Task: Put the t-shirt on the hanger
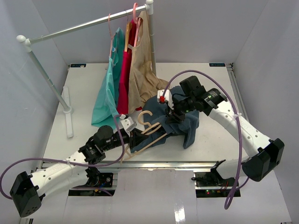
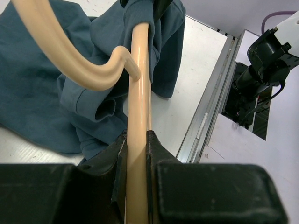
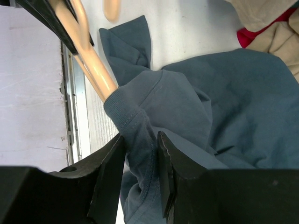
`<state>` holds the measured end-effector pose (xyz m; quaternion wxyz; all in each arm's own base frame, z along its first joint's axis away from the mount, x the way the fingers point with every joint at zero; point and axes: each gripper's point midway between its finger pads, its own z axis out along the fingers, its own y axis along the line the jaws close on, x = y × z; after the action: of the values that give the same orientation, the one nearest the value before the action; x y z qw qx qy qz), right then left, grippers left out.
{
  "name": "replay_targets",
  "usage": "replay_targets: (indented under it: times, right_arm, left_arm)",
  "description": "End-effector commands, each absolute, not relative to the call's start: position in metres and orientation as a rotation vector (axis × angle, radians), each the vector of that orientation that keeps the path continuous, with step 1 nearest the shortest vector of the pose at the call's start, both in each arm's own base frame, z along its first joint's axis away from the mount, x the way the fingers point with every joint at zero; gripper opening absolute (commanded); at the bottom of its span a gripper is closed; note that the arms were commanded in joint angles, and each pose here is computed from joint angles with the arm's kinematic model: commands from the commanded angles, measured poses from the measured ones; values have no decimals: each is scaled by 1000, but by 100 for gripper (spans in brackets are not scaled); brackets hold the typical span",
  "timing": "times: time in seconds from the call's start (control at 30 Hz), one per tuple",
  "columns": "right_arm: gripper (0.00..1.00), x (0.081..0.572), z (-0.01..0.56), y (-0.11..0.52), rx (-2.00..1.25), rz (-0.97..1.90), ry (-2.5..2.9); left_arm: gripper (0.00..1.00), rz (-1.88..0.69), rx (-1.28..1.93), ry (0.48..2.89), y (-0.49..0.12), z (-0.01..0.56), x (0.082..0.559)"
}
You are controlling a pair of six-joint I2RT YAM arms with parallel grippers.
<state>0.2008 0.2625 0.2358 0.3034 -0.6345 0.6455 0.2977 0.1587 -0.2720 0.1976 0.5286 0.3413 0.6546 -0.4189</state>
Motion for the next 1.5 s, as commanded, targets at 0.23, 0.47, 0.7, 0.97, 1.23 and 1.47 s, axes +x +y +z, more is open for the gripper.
replay_targets:
  times: [0.23,0.47,0.7,0.97,1.23,1.47]
  right_arm:
    - [36,158,230,300,-1717,1014,1684]
    - [55,147,222,304,-1736,1043,1691]
    - [45,154,217,306,-1710,1004,1731]
    - [8,165,205,310,-1665,944,1812]
    - [8,187,241,306,-1485,809,1767]
    - [8,216,288,277,-1198,607,1787]
  left_arm:
    - [0,-1031,803,1222,-288,293,164]
    - [0,-1015,790,1190,-283,299,163]
    - [0,-1012,785,1159,-278,303,159]
    - [0,-1008,757,1113,-271,312,155]
    - [62,-898,547,1202,-242,335,180]
    - [69,-851,347,1289,-209,358,189]
